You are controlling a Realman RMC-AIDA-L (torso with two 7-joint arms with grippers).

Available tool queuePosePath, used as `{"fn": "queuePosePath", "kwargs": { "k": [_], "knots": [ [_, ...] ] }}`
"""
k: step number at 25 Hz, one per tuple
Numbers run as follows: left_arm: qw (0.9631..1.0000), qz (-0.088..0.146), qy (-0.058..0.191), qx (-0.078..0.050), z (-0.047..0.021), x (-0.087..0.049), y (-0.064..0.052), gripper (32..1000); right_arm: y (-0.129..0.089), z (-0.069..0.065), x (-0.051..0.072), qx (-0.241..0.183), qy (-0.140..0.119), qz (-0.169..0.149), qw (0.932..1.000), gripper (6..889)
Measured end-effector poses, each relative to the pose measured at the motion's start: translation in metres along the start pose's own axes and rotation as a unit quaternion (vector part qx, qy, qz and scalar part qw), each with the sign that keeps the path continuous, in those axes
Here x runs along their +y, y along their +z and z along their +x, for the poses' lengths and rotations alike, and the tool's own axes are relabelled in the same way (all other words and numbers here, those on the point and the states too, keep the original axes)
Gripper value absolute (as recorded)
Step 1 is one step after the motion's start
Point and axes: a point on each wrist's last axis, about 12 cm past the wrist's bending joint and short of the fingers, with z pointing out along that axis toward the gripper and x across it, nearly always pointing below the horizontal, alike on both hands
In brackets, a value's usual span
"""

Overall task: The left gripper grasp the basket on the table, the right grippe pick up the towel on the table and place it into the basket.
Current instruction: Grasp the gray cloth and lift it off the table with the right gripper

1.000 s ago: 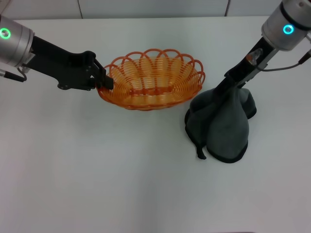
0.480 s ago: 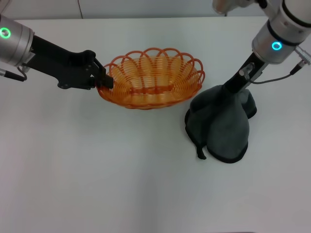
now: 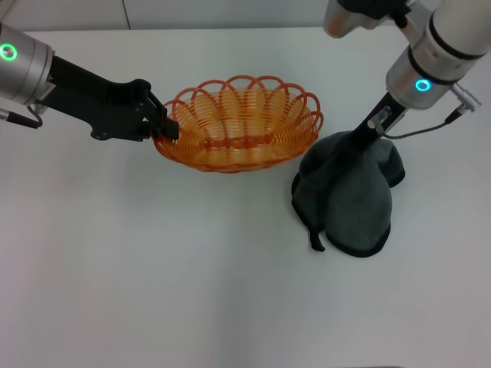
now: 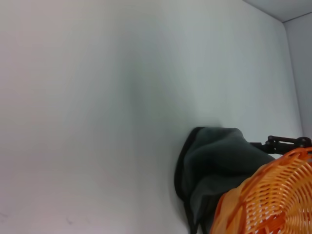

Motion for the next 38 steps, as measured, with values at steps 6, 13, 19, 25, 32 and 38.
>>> {"fn": "queuePosePath", "kwargs": {
  "k": [6,13,19,25,32,38],
  "knots": [
    [1.0000,-0.001,0.000,-0.003,-0.0006,0.000,0.000,108,0.008,0.002,0.000,-0.003,-0.001,0.006,1.0000,830],
    [1.0000,-0.002,0.001,-0.003,-0.0007,0.000,0.000,108,0.014,0.004,0.002,-0.007,-0.009,0.008,0.9999,830],
    [1.0000,-0.002,0.001,-0.005,-0.0010,0.000,0.000,108,0.016,0.005,0.002,-0.007,-0.011,0.006,0.9999,830],
    [1.0000,-0.002,0.001,-0.005,-0.0009,0.000,0.001,108,0.020,0.008,0.003,-0.004,-0.013,0.006,0.9999,831],
    [1.0000,-0.002,0.001,-0.004,-0.0007,0.000,0.001,108,0.020,0.008,0.003,-0.004,-0.014,0.008,0.9999,764],
    [1.0000,-0.003,0.001,-0.003,-0.0003,0.001,0.001,108,0.020,0.007,0.001,-0.013,-0.014,0.015,0.9997,706]
  ]
}}
